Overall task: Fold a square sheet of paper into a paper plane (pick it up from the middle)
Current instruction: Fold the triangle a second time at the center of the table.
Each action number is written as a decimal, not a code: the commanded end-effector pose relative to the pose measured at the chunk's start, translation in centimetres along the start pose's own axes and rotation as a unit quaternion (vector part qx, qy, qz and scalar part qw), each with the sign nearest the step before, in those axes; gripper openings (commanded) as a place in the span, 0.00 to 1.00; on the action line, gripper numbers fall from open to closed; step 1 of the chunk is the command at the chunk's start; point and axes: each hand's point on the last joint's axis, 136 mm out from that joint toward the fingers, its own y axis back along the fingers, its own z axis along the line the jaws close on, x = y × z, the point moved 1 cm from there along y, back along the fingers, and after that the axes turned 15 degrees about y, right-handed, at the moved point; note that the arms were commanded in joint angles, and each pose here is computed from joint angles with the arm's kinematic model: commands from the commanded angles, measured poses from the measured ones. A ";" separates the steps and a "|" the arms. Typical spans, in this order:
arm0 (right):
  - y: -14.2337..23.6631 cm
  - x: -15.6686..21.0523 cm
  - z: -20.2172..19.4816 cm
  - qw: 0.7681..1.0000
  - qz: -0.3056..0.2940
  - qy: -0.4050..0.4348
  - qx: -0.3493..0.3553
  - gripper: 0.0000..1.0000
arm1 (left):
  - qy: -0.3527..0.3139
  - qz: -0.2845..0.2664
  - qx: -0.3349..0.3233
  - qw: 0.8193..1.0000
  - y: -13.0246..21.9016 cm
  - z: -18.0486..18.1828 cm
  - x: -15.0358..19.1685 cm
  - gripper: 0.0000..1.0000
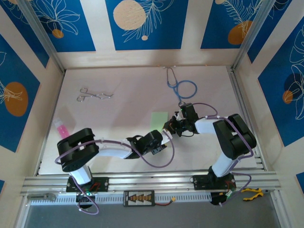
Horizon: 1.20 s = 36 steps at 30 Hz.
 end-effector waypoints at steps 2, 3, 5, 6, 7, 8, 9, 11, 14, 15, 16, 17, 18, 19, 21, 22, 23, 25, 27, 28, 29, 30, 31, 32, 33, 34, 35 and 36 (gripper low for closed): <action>0.4 0.0 1.0 1.000 0.003 0.009 -0.005 0.02 | -0.006 -0.016 -0.011 1.000 -0.2 -0.1 -1.5 0.48; 0.4 0.1 1.0 1.000 0.004 0.008 -0.004 0.02 | -0.005 -0.016 -0.013 1.000 -0.2 -0.1 -1.5 0.47; 0.4 0.1 1.0 1.000 0.005 0.007 -0.004 0.02 | -0.005 -0.017 -0.016 1.000 -0.3 0.0 -1.5 0.44; 0.5 0.2 1.0 1.000 0.005 0.008 -0.005 0.02 | -0.005 -0.017 -0.016 1.000 -0.3 0.0 -1.5 0.42; 0.5 0.1 1.0 1.000 0.005 0.008 -0.005 0.02 | -0.006 -0.015 -0.018 1.000 -0.3 0.0 -1.5 0.41; 0.5 0.1 0.9 1.000 0.005 0.008 -0.004 0.02 | -0.006 -0.015 -0.021 1.000 -0.3 0.1 -1.5 0.39; 0.4 0.2 1.0 1.000 0.005 0.009 -0.004 0.02 | -0.006 -0.014 -0.022 1.000 -0.3 0.2 -1.5 0.38; 0.4 0.2 0.9 1.000 0.006 0.009 -0.004 0.02 | -0.007 -0.013 -0.019 1.000 -0.2 0.1 -1.5 0.36; 0.5 0.1 1.0 1.000 0.005 0.009 -0.004 0.02 | -0.009 -0.006 -0.015 1.000 -0.2 0.0 -1.3 0.28; 0.4 0.2 0.9 1.000 0.005 0.008 -0.002 0.02 | -0.009 -0.005 -0.015 1.000 -0.2 0.0 -1.3 0.26; 0.5 0.1 1.0 1.000 0.005 0.010 -0.003 0.02 | -0.009 -0.003 -0.015 1.000 -0.2 0.0 -1.2 0.24; 0.5 0.1 0.9 1.000 0.005 0.010 -0.002 0.02 | -0.009 -0.003 -0.014 1.000 -0.2 0.0 -1.3 0.21; 0.5 0.1 1.0 1.000 0.005 0.012 -0.002 0.02 | -0.010 -0.001 -0.014 1.000 -0.1 0.0 -1.3 0.18; 0.5 0.2 1.0 1.000 0.006 0.011 -0.001 0.02 | -0.010 0.002 -0.013 1.000 -0.2 -0.1 -1.2 0.17; 0.6 0.1 1.0 1.000 0.005 0.011 0.000 0.03 | -0.009 0.006 -0.014 1.000 -0.1 0.0 -1.2 0.10; 0.6 0.1 0.9 1.000 0.005 0.011 0.000 0.02 | -0.009 0.006 -0.015 1.000 -0.1 0.0 -1.3 0.08; 0.6 0.1 0.9 1.000 0.005 0.012 0.001 0.02 | -0.007 0.006 -0.016 1.000 -0.1 0.1 -1.4 0.06; 0.6 0.2 0.9 1.000 0.005 0.014 0.002 0.03 | 0.001 0.006 -0.018 1.000 0.0 0.2 -1.5 0.04; 0.9 0.1 0.8 1.000 0.002 0.016 0.008 0.06 | 0.015 0.007 -0.020 1.000 0.1 0.4 -1.6 0.00; 1.1 0.1 0.7 1.000 0.000 0.017 0.013 0.07 | 0.024 0.008 -0.018 1.000 0.1 0.5 -1.6 0.00; 1.3 0.1 0.6 1.000 -0.003 0.019 0.020 0.10 | 0.035 0.007 -0.014 0.999 0.2 0.5 -1.7 0.00; 1.6 0.0 0.5 0.999 -0.007 0.023 0.027 0.12 | 0.048 0.009 -0.011 0.999 0.3 0.6 -1.7 0.00; 2.0 -0.1 0.5 0.999 -0.010 0.026 0.034 0.15 | 0.060 0.011 -0.007 0.998 0.3 0.7 -1.8 0.00; 2.4 0.0 0.2 0.999 -0.014 0.028 0.044 0.19 | 0.075 0.013 0.000 0.997 0.4 0.8 -1.8 0.00; 2.9 -0.1 0.1 0.998 -0.020 0.032 0.051 0.23 | 0.090 0.016 0.010 0.996 0.5 0.8 -1.8 0.00; 3.3 0.0 -0.1 0.997 -0.024 0.032 0.060 0.27 | 0.106 0.018 0.016 0.994 0.5 0.9 -1.8 0.00; 3.8 0.0 -0.4 0.997 -0.030 0.033 0.070 0.31 | 0.124 0.022 0.024 0.992 0.5 1.0 -1.8 0.00; 4.4 0.0 -0.7 0.995 -0.036 0.033 0.082 0.33 | 0.142 0.024 0.033 0.989 0.6 1.1 -1.9 0.00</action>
